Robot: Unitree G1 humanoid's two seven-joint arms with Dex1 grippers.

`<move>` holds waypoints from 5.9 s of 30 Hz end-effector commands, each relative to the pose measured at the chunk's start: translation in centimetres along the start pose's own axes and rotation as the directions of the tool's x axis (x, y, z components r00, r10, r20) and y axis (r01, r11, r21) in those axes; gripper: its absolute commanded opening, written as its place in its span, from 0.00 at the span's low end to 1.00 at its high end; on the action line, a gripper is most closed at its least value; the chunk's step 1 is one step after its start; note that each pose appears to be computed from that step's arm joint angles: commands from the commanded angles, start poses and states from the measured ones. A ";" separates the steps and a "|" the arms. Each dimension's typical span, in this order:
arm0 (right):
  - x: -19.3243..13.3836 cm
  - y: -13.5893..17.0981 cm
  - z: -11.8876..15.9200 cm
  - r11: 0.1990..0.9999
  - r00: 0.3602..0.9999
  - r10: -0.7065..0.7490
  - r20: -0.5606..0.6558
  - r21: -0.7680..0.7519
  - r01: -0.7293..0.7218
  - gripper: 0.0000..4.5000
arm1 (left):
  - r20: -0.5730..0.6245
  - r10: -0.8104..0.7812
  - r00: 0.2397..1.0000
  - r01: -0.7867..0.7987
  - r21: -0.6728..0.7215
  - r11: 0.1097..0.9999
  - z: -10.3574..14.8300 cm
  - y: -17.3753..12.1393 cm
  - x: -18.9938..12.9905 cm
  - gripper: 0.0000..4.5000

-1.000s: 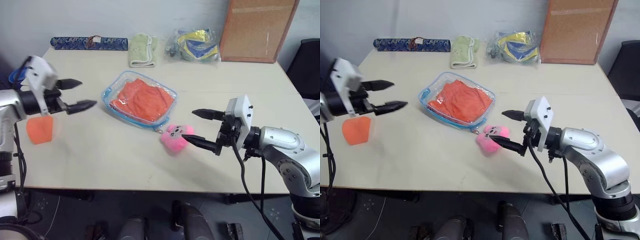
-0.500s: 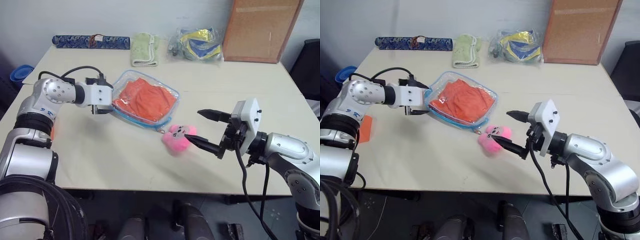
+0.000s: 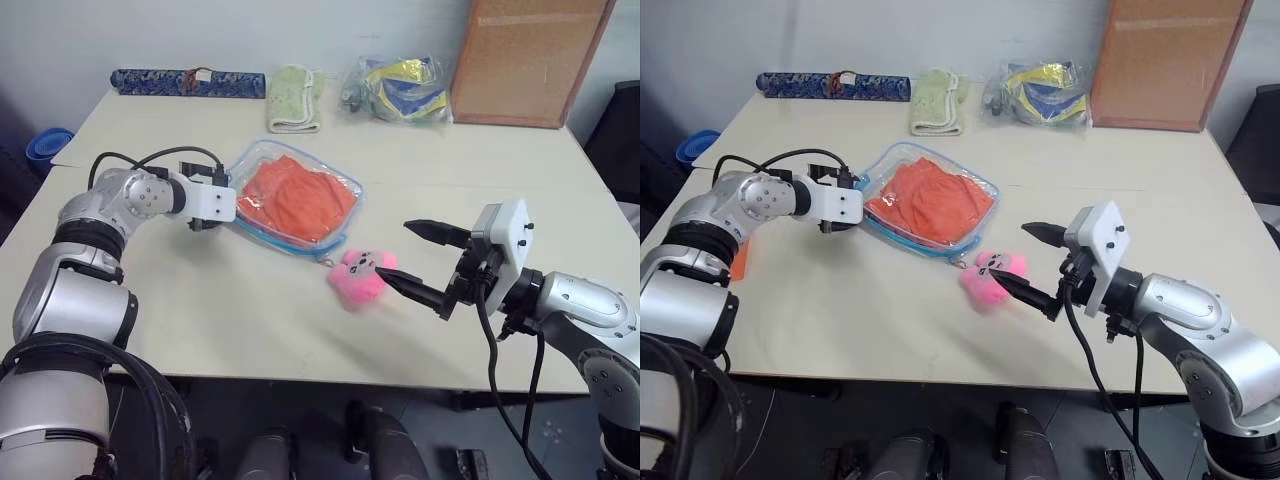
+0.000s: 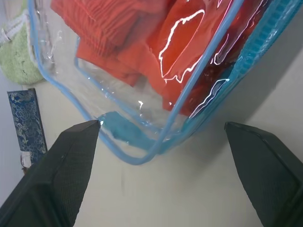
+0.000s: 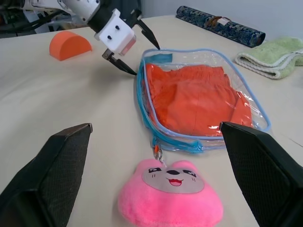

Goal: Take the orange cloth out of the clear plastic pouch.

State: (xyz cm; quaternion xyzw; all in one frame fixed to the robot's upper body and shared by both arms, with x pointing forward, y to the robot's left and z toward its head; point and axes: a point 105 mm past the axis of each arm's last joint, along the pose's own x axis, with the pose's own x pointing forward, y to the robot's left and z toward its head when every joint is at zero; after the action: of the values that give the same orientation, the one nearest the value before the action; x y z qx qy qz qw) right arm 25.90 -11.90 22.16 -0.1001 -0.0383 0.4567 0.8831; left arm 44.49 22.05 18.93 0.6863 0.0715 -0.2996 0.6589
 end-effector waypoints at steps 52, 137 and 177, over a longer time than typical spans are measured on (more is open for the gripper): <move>-4.3 1.3 -1.3 0.988 0.972 0.132 -0.196 -0.049 -0.144 1.00 | 0.075 -0.137 0.988 0.154 -0.613 0.775 11.4 -11.3 -6.1 0.28; 2.9 -0.7 -4.2 -0.313 0.825 0.315 -0.469 -0.872 -0.375 0.00 | 0.855 -0.288 0.432 0.755 -0.168 0.633 21.5 -4.7 -4.9 0.68; 3.0 -1.3 -4.3 -0.316 0.864 0.234 -0.446 -0.875 -0.366 0.38 | 0.847 -0.266 0.460 0.744 -0.204 0.636 24.1 -4.8 -2.8 0.17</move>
State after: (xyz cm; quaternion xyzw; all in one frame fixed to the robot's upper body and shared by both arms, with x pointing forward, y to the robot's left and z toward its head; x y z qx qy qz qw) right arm 29.70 -11.19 16.81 -0.7648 -0.2855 0.4789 0.3228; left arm 33.06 1.36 16.53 0.2112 0.1072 -0.6967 0.6771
